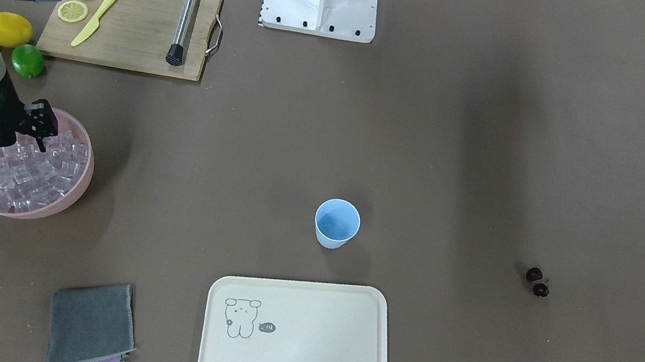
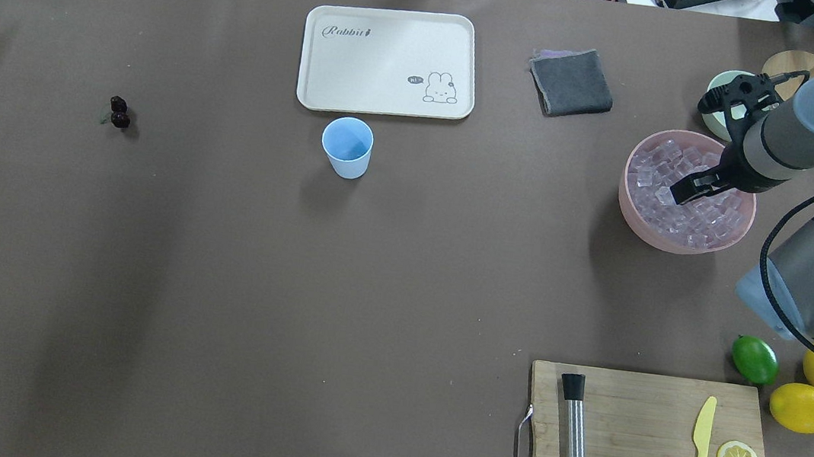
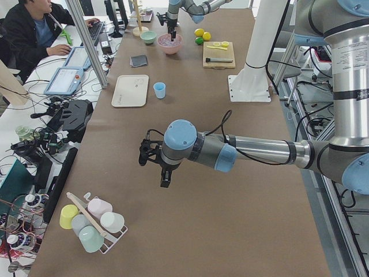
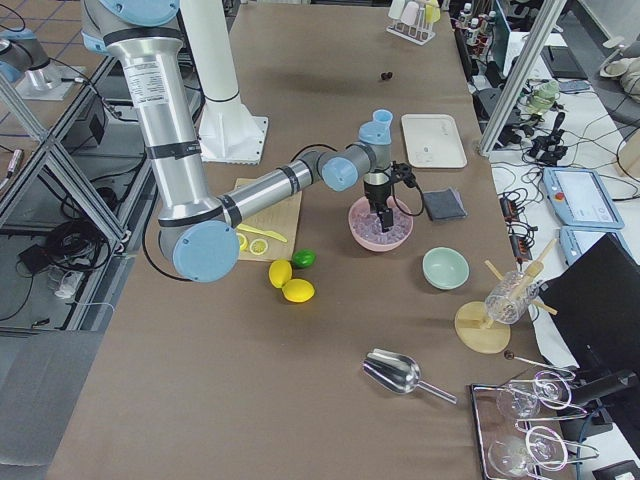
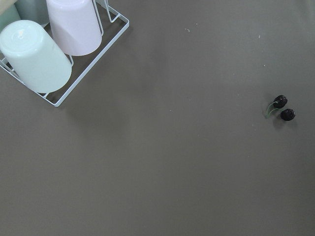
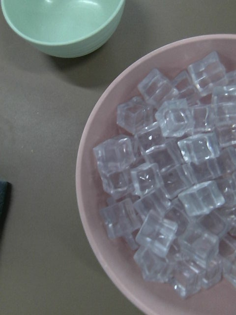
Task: Put ice and cherries in cup
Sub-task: 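Return the right gripper to the pink bowl and grasp another ice cube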
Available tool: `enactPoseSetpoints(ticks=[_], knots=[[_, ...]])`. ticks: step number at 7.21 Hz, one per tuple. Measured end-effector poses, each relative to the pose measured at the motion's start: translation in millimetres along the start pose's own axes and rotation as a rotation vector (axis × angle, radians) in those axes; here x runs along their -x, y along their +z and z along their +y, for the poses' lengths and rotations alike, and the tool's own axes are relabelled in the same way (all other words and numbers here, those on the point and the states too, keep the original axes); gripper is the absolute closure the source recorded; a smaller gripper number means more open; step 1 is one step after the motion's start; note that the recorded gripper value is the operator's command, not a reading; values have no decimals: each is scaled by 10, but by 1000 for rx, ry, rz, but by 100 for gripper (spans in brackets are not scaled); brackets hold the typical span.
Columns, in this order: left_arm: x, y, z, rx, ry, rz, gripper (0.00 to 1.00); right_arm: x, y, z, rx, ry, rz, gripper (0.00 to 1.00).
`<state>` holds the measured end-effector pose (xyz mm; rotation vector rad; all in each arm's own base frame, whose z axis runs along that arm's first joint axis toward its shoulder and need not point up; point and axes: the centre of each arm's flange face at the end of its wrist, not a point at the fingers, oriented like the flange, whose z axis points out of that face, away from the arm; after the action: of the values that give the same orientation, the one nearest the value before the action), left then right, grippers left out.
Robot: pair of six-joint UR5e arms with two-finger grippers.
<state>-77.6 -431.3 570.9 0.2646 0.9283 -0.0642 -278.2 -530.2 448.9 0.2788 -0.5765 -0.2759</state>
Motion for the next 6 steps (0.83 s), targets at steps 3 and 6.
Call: enactPoseSetpoints(ticks=[3, 6], knots=[[-34, -25, -6, -5, 5, 1, 2, 63, 142, 119, 7, -29, 45, 25], [-44, -38, 3, -7, 7, 1, 2, 135, 166, 152, -1, -61, 66, 47]])
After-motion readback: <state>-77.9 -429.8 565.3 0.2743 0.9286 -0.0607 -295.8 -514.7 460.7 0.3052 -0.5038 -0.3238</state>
